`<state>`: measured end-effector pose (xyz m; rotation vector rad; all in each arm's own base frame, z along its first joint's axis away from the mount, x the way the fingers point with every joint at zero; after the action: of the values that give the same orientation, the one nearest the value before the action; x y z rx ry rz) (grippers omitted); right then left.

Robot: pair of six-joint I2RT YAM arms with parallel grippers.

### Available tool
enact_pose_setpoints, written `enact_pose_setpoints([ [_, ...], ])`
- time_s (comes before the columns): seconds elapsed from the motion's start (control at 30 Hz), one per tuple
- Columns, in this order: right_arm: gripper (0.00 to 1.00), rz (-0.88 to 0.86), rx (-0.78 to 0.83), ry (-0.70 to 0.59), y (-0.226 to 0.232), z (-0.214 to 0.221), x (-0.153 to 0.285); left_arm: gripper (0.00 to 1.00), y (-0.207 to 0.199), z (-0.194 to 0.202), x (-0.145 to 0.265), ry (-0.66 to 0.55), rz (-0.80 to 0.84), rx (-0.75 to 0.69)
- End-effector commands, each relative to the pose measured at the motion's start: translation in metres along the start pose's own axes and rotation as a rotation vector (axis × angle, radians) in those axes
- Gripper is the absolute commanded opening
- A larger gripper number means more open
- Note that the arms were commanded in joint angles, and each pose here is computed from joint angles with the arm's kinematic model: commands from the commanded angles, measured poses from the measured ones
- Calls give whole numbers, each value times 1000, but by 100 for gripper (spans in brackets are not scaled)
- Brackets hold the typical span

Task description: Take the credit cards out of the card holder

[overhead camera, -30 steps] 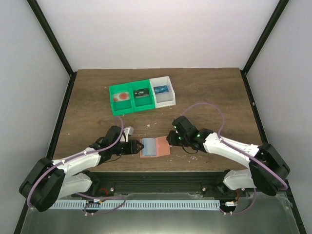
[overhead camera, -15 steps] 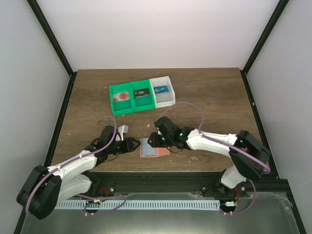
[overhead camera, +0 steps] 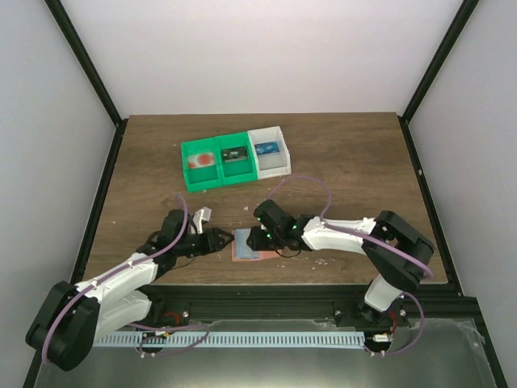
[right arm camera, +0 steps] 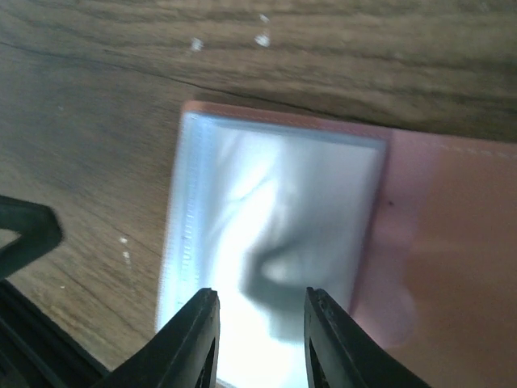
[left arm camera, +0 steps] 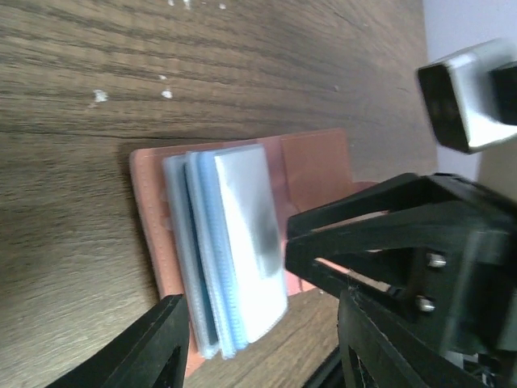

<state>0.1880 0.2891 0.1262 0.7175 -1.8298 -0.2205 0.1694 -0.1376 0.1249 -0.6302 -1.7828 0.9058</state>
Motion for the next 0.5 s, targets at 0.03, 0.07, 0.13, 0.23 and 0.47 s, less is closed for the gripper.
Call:
enact_pose_setpoints([
  [0.03,30,35,-14,2,-13,14,-11,55,-15,1,0,36,119,-32],
  [0.07,30,39,-17,6,-16,16,-13,56,-20,0,0,48,137,-39],
  [0.13,29,43,-24,19,-20,20,-16,59,-27,-2,-1,51,160,-47],
  [0.23,24,33,-34,27,-24,26,-19,60,-32,-5,-3,41,190,-37],
  [0.47,22,5,-54,5,-27,31,-16,68,-21,-6,-19,59,201,-53],
])
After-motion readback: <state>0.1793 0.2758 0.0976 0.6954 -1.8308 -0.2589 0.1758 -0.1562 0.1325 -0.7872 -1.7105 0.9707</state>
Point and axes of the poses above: each gripper's point midway between its finger pads, its own x axis back along the fingers, its own y axis along the line the jaws close on, z = x × y, the point moved 9 cm from there along x, back along the fingers, and after that the axes turned 8 degrees about x, right-handed, at the moved point
